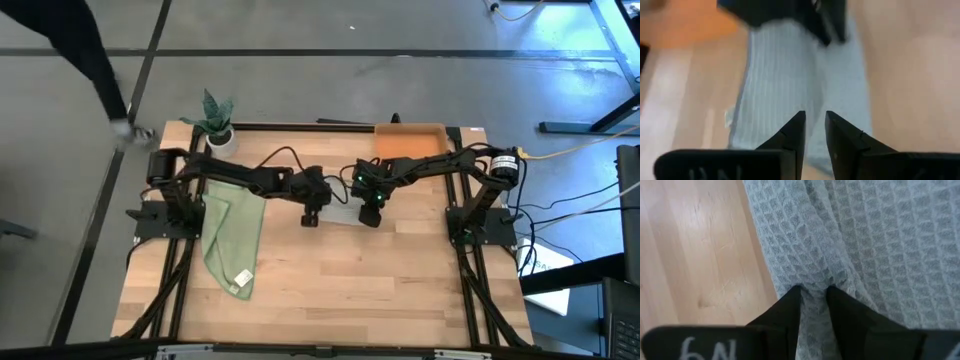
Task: Roll microfiber towels into tight, uniform cylinder then place into a basket
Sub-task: Roll the gray microfiber towel
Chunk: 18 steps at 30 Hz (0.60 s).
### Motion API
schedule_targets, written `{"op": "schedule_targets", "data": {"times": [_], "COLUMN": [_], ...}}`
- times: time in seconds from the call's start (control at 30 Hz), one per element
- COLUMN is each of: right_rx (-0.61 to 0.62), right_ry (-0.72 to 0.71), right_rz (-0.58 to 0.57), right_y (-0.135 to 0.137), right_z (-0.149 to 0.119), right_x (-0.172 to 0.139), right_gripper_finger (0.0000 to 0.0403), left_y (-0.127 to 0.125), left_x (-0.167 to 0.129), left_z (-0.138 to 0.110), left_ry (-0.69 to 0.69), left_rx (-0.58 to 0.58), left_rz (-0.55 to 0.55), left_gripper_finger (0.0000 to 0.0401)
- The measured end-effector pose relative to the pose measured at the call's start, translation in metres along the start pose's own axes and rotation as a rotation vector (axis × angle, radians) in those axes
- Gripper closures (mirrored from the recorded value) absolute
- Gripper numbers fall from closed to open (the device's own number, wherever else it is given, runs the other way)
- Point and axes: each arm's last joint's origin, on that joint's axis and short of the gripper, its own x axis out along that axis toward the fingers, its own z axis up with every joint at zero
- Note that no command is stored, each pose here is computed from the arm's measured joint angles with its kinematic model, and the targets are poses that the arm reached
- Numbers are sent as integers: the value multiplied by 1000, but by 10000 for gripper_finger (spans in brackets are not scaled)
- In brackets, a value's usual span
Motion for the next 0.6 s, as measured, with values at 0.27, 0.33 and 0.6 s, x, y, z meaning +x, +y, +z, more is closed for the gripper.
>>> {"op": "schedule_targets", "data": {"times": [0.27, 0.33, 0.6], "right_rx": [4, 15, 16], "right_ry": [-2, -4, -7], "right_rz": [1, 1, 12], "right_y": [0, 0, 0], "right_z": [0, 0, 1], "right_x": [0, 0, 1], "right_gripper_finger": [297, 297, 297], "left_y": [-23, -25, -31], "left_x": [19, 29, 52], "left_z": [-7, -13, -29], "left_ry": [40, 68, 136], "left_rx": [69, 74, 68], "left_rz": [-98, -100, -113], "left_gripper_finger": [335, 335, 335]}}
